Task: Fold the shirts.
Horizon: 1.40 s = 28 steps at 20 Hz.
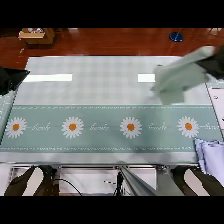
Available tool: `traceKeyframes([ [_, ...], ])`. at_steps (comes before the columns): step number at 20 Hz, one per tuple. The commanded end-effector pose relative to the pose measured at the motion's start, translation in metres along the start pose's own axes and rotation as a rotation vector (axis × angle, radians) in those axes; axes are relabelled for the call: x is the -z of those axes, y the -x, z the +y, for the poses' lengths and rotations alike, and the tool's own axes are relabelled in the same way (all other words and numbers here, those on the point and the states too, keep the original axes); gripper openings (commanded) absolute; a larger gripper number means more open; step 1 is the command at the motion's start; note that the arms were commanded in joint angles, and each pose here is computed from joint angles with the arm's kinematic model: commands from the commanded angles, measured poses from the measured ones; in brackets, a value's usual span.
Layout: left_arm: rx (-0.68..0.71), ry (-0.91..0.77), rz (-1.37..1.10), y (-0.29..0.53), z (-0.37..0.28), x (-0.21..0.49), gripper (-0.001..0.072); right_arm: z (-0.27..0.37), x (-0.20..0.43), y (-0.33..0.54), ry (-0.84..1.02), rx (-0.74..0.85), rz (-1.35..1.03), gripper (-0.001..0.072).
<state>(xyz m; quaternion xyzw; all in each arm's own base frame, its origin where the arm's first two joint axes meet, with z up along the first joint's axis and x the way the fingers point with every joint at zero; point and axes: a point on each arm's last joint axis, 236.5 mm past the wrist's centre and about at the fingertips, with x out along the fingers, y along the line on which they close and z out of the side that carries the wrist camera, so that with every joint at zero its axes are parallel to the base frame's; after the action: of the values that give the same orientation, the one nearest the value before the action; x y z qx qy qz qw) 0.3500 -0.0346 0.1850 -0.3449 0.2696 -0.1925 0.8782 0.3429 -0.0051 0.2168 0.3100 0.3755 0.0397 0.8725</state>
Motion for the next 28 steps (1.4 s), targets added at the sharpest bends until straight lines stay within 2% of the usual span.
traceKeyframes([
  [1,0.024,-0.014,0.026,-0.006,-0.01,0.008,0.0027,-0.088,0.024,0.095,-0.094,0.404,0.021,0.003],
  [3,0.035,-0.017,0.044,-0.01,-0.013,0.012,0.0026,-0.14,0.05,0.135,-0.143,0.614,0.096,0.003],
  [5,0.057,-0.022,0.077,-0.018,-0.02,0.021,0.0027,-0.183,0.067,0.176,-0.271,0.823,0.108,0.003],
  [10,0.111,-0.061,0.162,-0.035,-0.035,0.044,0.0027,-0.213,0.096,0.199,-0.437,0.922,0.182,0.003],
  [14,0.093,-0.046,0.147,-0.036,-0.027,0.039,0.0026,-0.247,0.142,0.239,-0.528,1.183,0.306,0.003],
  [21,-0.082,0.035,-0.071,-0.023,0.041,-0.022,0.0026,-0.268,0.255,0.286,-0.745,1.459,0.566,0.0031],
  [26,-0.202,0.117,-0.182,-0.004,0.099,-0.052,0.0027,-0.278,0.312,0.287,-0.849,1.496,0.62,0.0032],
  [27,-0.216,0.129,-0.192,-0.003,0.107,-0.054,0.0027,-0.281,0.322,0.284,-0.868,1.488,0.637,0.0049],
  [28,-0.225,0.139,-0.197,-0.001,0.113,-0.055,0.0027,-0.285,0.329,0.282,-0.873,1.49,0.642,0.019],
])
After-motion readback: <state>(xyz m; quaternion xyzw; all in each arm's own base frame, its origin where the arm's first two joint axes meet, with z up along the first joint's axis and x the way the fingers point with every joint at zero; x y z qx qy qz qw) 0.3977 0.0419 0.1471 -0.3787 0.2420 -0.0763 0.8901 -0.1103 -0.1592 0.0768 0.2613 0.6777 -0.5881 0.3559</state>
